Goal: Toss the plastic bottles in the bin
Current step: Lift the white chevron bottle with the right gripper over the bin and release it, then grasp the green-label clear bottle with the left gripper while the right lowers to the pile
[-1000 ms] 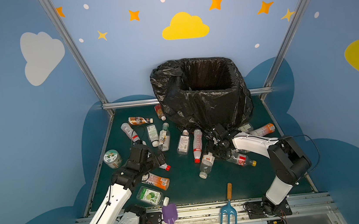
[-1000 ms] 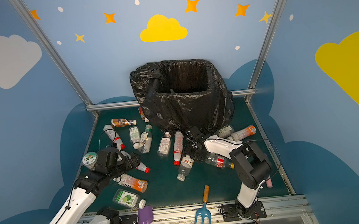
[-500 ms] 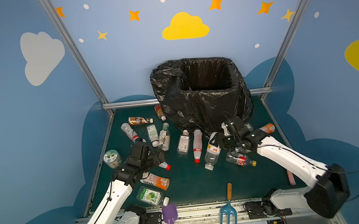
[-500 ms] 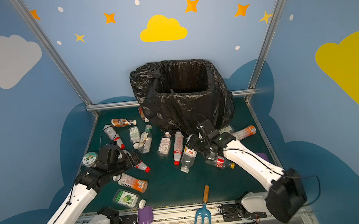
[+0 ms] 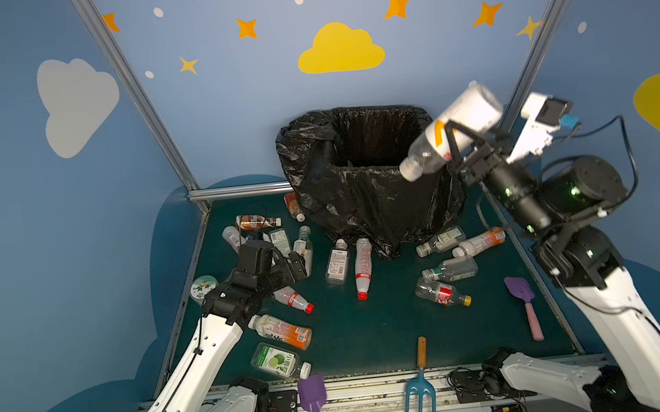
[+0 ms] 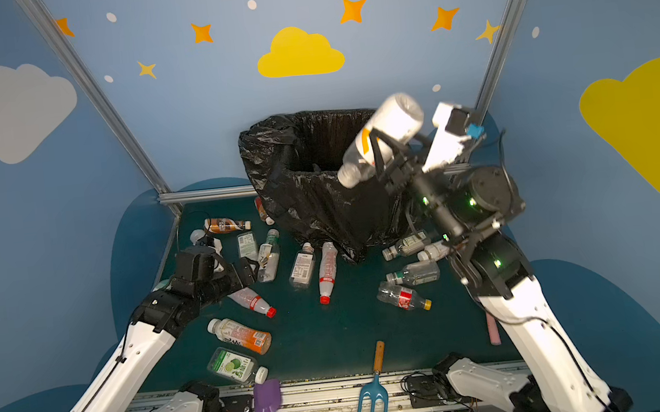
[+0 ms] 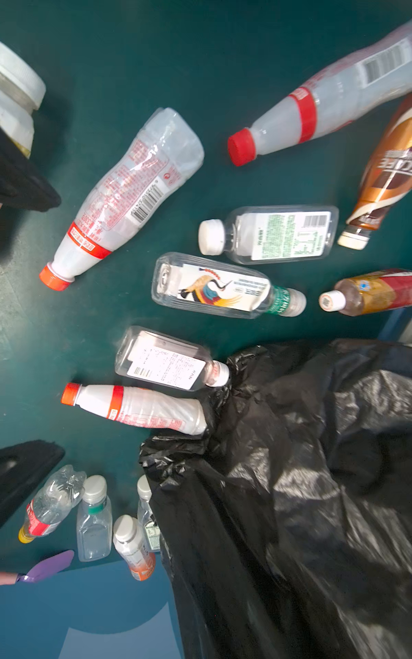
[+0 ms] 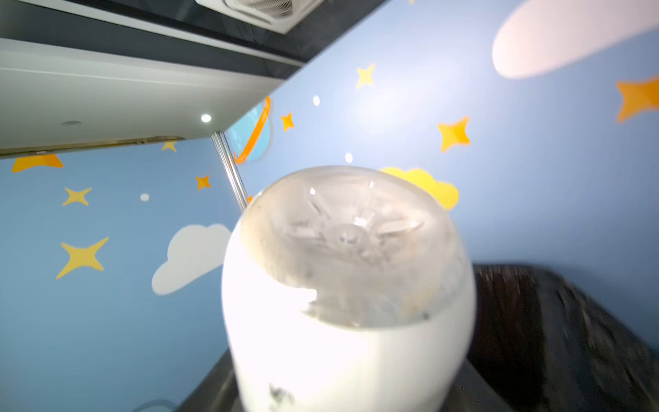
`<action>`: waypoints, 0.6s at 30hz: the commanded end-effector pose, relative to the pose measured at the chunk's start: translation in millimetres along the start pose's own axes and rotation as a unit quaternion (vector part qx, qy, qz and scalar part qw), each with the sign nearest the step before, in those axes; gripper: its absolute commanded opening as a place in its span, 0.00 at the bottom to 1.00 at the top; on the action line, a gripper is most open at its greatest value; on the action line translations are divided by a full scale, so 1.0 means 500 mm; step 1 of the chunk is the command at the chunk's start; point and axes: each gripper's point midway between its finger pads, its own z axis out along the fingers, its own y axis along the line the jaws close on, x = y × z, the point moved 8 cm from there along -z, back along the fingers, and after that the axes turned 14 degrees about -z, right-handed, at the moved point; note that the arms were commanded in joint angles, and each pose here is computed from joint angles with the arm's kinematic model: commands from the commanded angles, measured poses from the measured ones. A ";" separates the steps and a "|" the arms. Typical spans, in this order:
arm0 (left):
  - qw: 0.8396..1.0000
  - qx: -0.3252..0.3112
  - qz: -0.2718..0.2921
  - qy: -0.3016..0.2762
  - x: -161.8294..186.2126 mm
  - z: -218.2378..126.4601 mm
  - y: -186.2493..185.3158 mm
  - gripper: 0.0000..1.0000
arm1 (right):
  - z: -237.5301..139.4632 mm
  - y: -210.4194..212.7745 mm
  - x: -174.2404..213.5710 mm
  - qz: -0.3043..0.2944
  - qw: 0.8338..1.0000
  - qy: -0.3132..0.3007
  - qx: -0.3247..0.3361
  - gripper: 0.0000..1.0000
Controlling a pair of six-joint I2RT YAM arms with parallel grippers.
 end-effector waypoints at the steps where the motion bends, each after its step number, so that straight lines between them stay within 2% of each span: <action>1: 1.000 -0.016 0.019 0.001 -0.015 -0.009 -0.011 1.00 | 0.175 -0.017 0.123 -0.031 0.995 0.093 -0.021 0.63; 4: 1.000 -0.016 0.019 0.016 -0.021 -0.014 -0.024 1.00 | 0.283 -0.037 0.190 -0.028 0.987 0.157 -0.018 0.77; 7: 1.000 -0.012 0.014 0.024 -0.019 -0.026 -0.027 1.00 | 0.304 -0.056 0.199 -0.024 0.983 0.181 0.002 0.89; 11: 1.000 -0.011 0.006 0.021 -0.009 -0.043 -0.014 1.00 | 0.263 -0.081 0.146 -0.040 0.984 0.168 0.034 0.90; 15: 1.000 -0.023 0.003 0.014 -0.001 -0.048 0.004 1.00 | 0.172 -0.108 0.099 -0.033 0.989 0.127 0.062 0.90; 18: 0.999 -0.031 0.003 0.022 0.004 -0.039 0.009 1.00 | 0.096 -0.118 0.093 -0.033 0.988 0.134 0.075 0.89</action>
